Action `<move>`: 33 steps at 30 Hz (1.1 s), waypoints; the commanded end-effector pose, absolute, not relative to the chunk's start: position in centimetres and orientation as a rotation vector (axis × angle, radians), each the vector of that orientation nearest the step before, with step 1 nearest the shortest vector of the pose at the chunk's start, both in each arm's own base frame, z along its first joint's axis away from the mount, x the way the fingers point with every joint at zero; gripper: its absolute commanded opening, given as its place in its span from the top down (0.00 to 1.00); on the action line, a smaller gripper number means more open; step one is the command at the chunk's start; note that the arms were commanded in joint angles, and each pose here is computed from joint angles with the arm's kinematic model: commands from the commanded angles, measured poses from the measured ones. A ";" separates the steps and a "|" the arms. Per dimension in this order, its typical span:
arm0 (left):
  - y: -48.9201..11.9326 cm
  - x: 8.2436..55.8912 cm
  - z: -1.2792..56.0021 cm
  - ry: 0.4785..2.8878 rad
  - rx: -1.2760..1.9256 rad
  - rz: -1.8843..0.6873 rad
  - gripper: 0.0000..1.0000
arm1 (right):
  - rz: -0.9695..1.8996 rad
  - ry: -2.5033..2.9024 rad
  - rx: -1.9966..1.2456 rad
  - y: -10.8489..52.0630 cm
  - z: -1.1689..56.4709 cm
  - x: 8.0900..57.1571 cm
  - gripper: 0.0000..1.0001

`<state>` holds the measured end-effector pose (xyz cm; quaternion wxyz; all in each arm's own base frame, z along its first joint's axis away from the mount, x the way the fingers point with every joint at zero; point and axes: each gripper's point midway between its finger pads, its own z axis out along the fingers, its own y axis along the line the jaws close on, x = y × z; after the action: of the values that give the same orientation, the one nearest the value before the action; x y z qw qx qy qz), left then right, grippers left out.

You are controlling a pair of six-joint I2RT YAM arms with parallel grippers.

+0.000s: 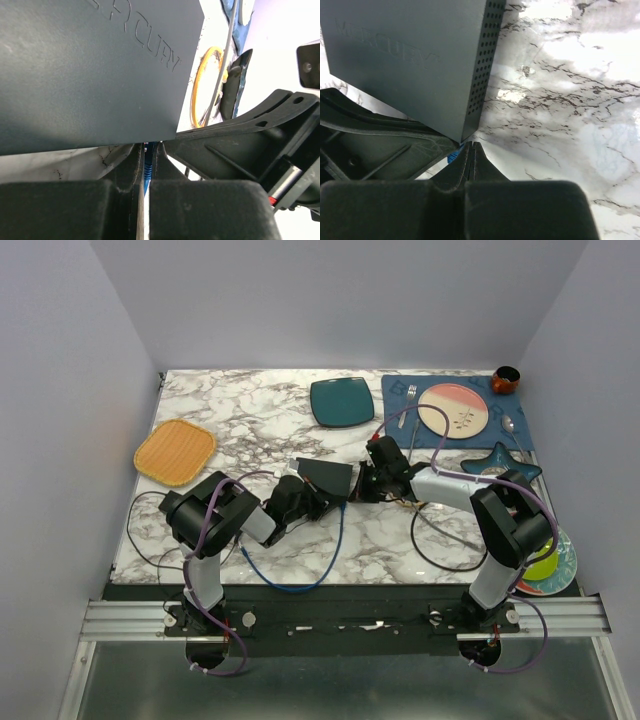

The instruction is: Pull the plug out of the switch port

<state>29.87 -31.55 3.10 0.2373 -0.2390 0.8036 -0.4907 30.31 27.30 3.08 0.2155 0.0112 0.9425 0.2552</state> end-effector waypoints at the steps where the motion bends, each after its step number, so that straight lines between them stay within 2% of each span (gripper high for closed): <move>1: -29.6 26.8 -2.3 2.400 -0.701 -1.177 1.00 | 0.711 2.589 0.028 28.0 4.1 31.2 0.99; 12: -29.6 26.7 -2.3 2.397 -0.704 -1.189 1.00 | 0.737 2.599 0.017 28.8 4.2 31.2 0.99; 20: -29.6 26.8 -2.2 2.390 -0.707 -1.194 1.00 | 0.758 2.614 -0.016 29.4 4.2 29.4 0.99; 33: -29.2 25.9 -2.3 2.403 -0.694 -1.192 1.00 | 0.713 2.616 0.025 30.4 3.5 31.7 0.99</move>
<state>29.33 -31.32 3.00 0.2355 -0.2383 0.8003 -0.4972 30.05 28.37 2.93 0.1956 0.0037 0.9505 0.2415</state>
